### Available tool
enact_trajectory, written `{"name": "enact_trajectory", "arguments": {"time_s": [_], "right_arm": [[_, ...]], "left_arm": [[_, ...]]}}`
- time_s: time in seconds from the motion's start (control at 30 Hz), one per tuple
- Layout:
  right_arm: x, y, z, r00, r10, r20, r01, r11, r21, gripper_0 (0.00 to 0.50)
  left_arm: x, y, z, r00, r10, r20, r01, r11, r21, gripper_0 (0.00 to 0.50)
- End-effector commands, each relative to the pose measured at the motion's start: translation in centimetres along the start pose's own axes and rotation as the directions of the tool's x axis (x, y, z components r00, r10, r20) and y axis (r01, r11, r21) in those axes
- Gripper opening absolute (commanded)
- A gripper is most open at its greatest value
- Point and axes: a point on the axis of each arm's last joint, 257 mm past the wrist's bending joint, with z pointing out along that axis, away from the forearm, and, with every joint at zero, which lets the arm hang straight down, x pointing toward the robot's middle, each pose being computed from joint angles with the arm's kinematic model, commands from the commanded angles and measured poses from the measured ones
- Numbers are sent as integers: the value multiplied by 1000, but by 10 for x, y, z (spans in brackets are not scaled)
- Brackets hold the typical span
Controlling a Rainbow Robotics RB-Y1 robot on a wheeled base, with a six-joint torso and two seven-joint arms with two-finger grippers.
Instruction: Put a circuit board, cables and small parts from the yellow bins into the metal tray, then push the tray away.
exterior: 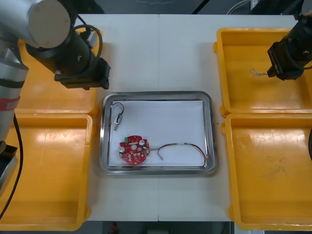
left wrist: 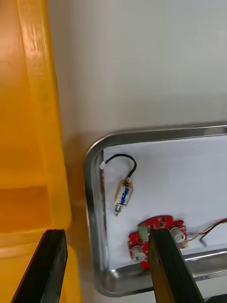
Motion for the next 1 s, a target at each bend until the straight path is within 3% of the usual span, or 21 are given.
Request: {"name": "enact_trajectory", "arguments": {"time_s": [0.03, 0.3, 0.43, 0.57, 0.63, 0.77, 0.83, 1.0], "right_arm": [[-9, 3, -35, 997, -74, 33, 74, 997, -1, 0], [-7, -25, -81, 943, -325, 74, 321, 945, 58, 0], [-10, -17, -95, 896, -426, 126, 428, 904, 13, 0], [-5, -7, -112, 819, -546, 176, 560, 828, -38, 0], [2, -2, -124, 757, -618, 211, 643, 763, -72, 0], [20, 1, -139, 620, -734, 278, 777, 623, -88, 0], [34, -2, -145, 510, -795, 328, 852, 520, -63, 0], [65, -11, -145, 290, -882, 371, 949, 316, 9, 0]], "left_arm": [[-28, 33, -32, 996, -39, 74, 40, 999, -2, 500], [-42, 88, -46, 995, -35, 91, 37, 999, -17, 500], [-50, 102, -50, 993, -24, 113, 25, 1000, -7, 500], [-65, 110, -56, 985, -3, 170, 2, 1000, 6, 500], [-73, 110, -57, 980, 9, 199, -13, 1000, 16, 500], [-84, 111, -55, 971, 5, 238, -12, 1000, 29, 500], [-93, 111, -52, 965, -4, 263, -8, 999, 45, 500], [-110, 113, -42, 950, -21, 311, -5, 997, 83, 500]]}}
